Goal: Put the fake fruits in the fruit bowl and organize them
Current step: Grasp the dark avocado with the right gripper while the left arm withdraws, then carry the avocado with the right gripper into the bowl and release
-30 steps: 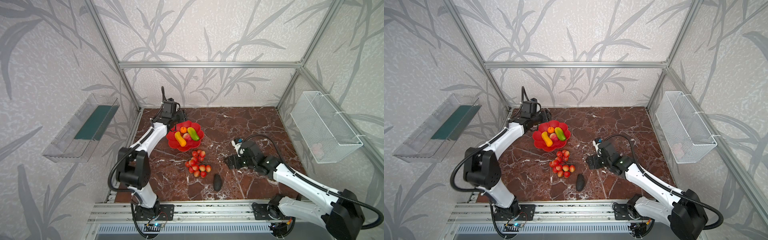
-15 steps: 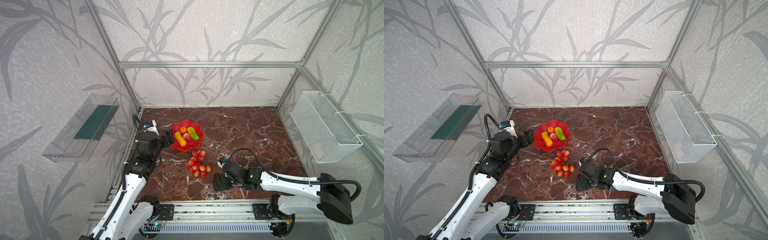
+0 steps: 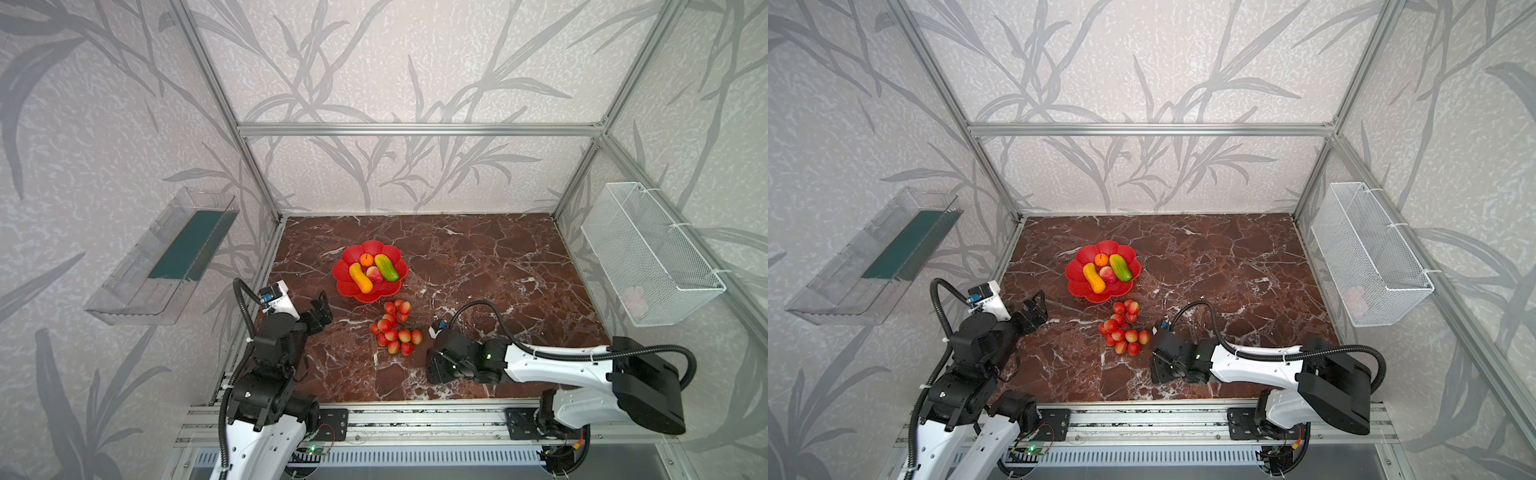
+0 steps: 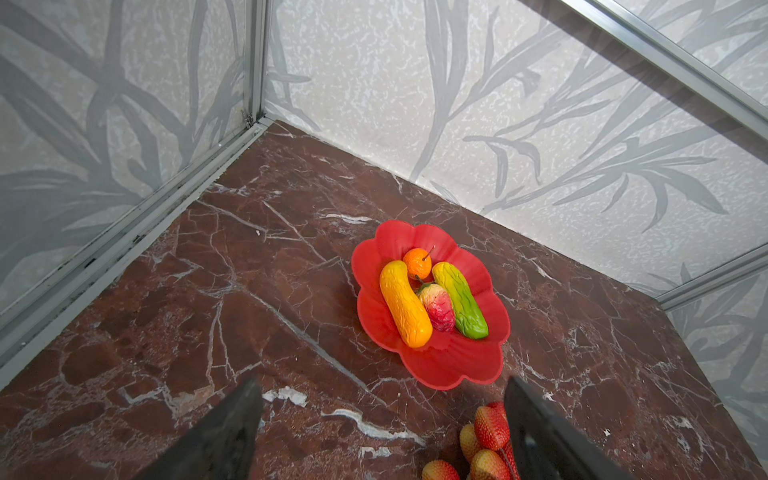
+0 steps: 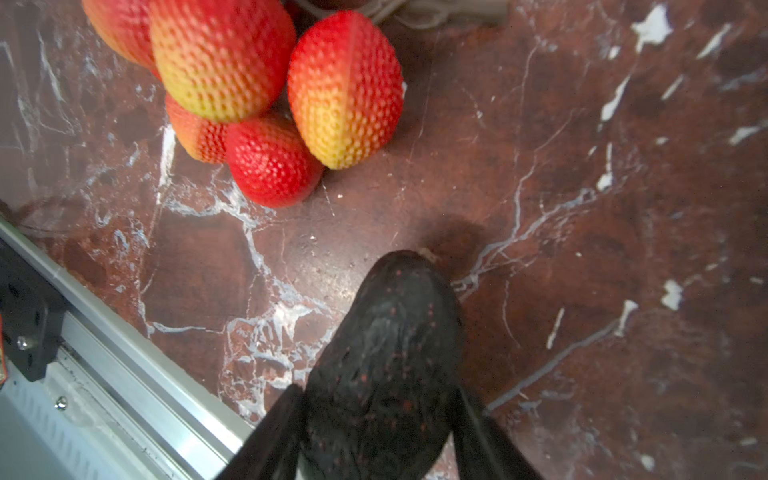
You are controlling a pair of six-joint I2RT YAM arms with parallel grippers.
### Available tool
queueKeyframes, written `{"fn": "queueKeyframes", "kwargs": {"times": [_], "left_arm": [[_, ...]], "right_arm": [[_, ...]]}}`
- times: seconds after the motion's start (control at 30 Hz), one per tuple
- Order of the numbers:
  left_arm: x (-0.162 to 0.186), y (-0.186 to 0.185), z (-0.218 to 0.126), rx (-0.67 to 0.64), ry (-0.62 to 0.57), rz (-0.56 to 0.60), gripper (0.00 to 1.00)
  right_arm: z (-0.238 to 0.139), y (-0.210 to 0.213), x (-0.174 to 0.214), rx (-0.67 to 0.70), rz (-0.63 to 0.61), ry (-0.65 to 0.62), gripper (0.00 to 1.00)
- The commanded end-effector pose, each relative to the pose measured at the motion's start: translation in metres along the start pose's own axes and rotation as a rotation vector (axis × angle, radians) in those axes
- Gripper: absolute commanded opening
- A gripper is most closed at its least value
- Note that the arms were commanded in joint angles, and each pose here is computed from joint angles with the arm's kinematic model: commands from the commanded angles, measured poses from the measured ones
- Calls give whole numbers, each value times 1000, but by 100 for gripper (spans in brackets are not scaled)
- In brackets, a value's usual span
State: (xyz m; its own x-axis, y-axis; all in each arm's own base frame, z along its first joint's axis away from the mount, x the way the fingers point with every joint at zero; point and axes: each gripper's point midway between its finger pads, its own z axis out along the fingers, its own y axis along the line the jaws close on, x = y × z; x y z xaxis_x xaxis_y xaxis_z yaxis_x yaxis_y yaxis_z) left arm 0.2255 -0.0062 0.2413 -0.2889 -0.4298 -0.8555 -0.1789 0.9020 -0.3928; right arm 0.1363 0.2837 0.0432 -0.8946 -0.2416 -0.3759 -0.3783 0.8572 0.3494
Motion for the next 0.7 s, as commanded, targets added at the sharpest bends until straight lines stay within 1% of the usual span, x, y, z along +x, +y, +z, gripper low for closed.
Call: {"fn": "queueKeyframes", "kwargs": {"times": [0.0, 0.07, 0.17, 0.27, 0.43, 0.57, 0.6, 0.67], "left_arm": [[8, 5, -6, -5, 27, -23, 91], [10, 3, -9, 7, 42, -21, 91], [12, -4, -18, 49, 68, -10, 91], [14, -12, -27, 107, 87, 9, 91], [16, -14, -37, 153, 74, 16, 91], [15, -23, -43, 213, 55, 14, 91], [15, -24, -43, 222, 48, 7, 91], [15, -28, -43, 254, 40, -4, 91]], "right_arm": [[-2, -1, -4, 23, -13, -22, 42], [-8, -1, -10, 43, -48, -36, 39], [-27, -2, -29, 101, -138, -91, 36], [-52, 8, -59, 120, -255, -180, 35], [-81, 35, -120, 89, -407, -266, 33], [-85, 66, -161, 70, -540, -303, 33], [-84, 63, -179, 85, -544, -312, 32], [-76, 73, -198, 78, -587, -312, 32]]}}
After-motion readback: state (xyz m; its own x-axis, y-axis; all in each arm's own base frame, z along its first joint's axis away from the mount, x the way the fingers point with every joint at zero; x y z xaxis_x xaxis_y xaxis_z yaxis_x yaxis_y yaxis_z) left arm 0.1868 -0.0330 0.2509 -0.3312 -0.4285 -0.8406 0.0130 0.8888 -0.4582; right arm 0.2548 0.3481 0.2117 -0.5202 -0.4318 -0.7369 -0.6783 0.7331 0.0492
